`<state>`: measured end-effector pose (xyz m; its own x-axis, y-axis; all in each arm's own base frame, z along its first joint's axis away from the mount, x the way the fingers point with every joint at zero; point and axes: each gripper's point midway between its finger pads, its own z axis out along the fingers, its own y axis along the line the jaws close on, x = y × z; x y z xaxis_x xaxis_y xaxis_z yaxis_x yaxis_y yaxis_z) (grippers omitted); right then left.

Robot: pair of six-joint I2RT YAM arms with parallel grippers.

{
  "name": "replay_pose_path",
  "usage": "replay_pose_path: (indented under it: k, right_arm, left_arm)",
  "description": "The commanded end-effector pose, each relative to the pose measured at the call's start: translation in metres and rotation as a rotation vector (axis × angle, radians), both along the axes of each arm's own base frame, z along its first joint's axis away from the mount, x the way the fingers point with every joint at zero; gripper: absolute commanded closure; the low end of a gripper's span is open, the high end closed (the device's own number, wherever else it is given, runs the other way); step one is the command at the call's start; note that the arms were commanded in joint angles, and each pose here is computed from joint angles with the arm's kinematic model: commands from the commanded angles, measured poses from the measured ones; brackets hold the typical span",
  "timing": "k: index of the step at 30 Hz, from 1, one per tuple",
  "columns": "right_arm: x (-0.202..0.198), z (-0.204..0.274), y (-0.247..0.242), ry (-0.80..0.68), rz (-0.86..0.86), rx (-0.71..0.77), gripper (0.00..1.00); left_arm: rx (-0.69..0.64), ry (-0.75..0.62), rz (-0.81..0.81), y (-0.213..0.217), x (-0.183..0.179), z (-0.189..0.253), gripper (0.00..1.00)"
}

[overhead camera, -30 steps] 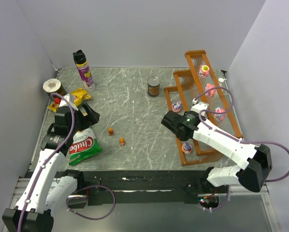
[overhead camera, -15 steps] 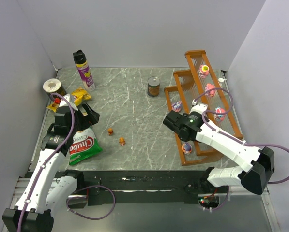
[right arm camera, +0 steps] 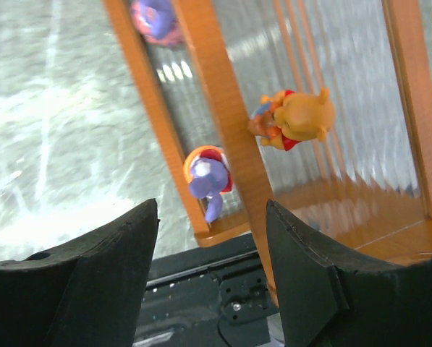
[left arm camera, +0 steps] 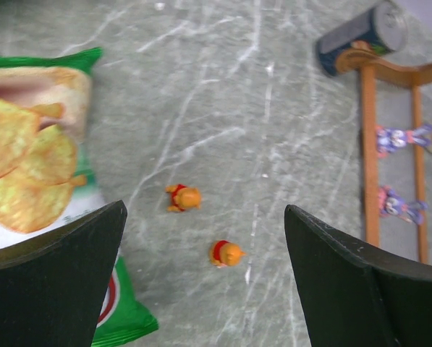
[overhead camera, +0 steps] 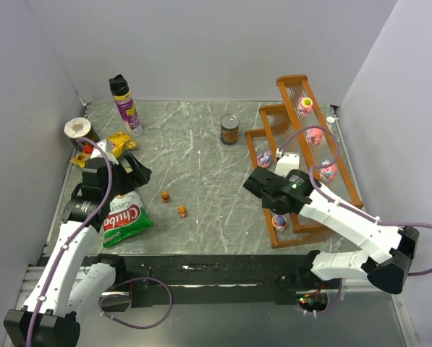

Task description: Place and organize the plastic toys onto the shelf

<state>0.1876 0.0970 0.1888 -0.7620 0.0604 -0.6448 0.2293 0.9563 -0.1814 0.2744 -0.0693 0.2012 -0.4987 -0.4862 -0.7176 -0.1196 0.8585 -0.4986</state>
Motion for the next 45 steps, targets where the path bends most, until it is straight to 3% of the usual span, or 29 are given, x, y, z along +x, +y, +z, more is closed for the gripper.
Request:
replay_pose_path:
  k: [1,9,16,21,22,29,39,45]
  right_arm:
    - [0.006,0.037,0.017,-0.066,0.136,0.088,0.33]
    - [0.021,0.131,0.069,-0.322,0.477,0.337,0.33]
    - [0.015,0.202,0.098,-0.485,0.711,0.453,0.31]
    - [-0.004,0.247,0.109,-0.616,0.863,0.560,0.31]
    - [-0.007,0.252,0.110,-0.632,0.891,0.568,0.30]
    - [-0.026,0.278,0.103,-0.732,0.952,0.643,0.30]
    - [-0.039,0.289,0.078,-0.791,0.930,0.652,0.29]
    - [-0.039,0.286,0.070,-0.788,0.900,0.639,0.29]
  left_arm:
    - [-0.085,-0.086,-0.150,-0.029,0.001,0.016,0.04]
    - [-0.292,-0.238,-0.428,-0.101,0.001,0.042,0.04]
    - [-0.254,-0.342,-0.666,-0.185,0.003,0.064,0.04]
    - [-0.202,-0.510,-0.871,-0.260,-0.015,0.093,0.01]
    - [-0.154,-0.544,-0.855,-0.270,-0.005,0.089,0.01]
    - [-0.089,-0.778,-0.943,-0.346,-0.007,0.103,0.02]
    - [-0.068,-0.808,-1.144,-0.429,-0.013,0.066,0.10]
    - [-0.059,-0.834,-1.288,-0.449,-0.026,0.061,0.13]
